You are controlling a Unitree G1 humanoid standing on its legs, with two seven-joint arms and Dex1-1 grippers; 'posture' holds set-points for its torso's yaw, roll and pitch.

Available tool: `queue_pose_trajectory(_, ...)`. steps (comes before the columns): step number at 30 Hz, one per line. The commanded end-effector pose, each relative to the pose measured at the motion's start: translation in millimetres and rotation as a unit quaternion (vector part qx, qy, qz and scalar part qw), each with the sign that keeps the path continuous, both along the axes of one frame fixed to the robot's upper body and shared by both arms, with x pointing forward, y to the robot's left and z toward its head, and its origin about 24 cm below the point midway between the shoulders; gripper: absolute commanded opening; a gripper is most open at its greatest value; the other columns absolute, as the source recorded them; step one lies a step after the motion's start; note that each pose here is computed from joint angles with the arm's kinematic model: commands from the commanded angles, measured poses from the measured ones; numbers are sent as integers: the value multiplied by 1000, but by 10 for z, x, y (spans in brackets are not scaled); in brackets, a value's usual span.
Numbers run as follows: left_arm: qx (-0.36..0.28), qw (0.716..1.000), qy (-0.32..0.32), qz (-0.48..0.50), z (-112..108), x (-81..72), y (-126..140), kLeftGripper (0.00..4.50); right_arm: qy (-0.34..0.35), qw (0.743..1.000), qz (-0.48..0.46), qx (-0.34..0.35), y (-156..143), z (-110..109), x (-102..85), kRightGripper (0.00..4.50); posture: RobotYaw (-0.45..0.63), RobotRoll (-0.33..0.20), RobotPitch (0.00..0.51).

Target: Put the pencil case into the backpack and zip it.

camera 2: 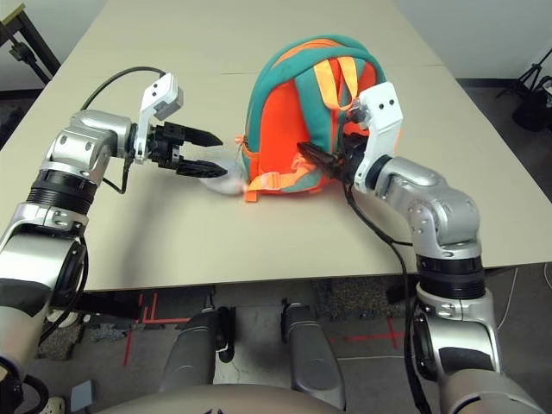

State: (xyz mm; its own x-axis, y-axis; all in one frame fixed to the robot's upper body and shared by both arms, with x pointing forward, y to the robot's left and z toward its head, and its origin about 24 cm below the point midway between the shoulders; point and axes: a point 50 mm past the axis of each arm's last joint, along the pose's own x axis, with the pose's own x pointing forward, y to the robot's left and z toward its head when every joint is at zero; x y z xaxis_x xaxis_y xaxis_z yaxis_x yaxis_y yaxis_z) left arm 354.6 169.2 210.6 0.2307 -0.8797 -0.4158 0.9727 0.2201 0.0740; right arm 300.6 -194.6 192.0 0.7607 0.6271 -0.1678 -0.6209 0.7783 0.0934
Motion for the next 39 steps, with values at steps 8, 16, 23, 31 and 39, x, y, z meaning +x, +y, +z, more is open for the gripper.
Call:
queue_pose_trajectory(8,-23,999,17,28,46,-141,205,4500,43,999,13,10,-392,203,-205,4438,-142,0,152)
queue_pose_trajectory(16,-73,993,28,85,27,-223,421,4500,63,996,-24,64,-697,211,-300,4438,-146,0,155)
queue_pose_trajectory(23,-154,971,-7,184,-37,-234,623,4500,37,986,-153,54,-998,15,-213,4438,-133,0,157)
queue_pose_trajectory(31,-215,916,-67,332,-245,-186,889,4500,-23,958,-283,30,-1209,-272,-87,4438,-108,0,166)
queue_pose_trajectory(39,-249,851,-116,448,-500,-247,1100,4500,-64,934,-349,32,-1321,-467,15,4438,-89,0,179)
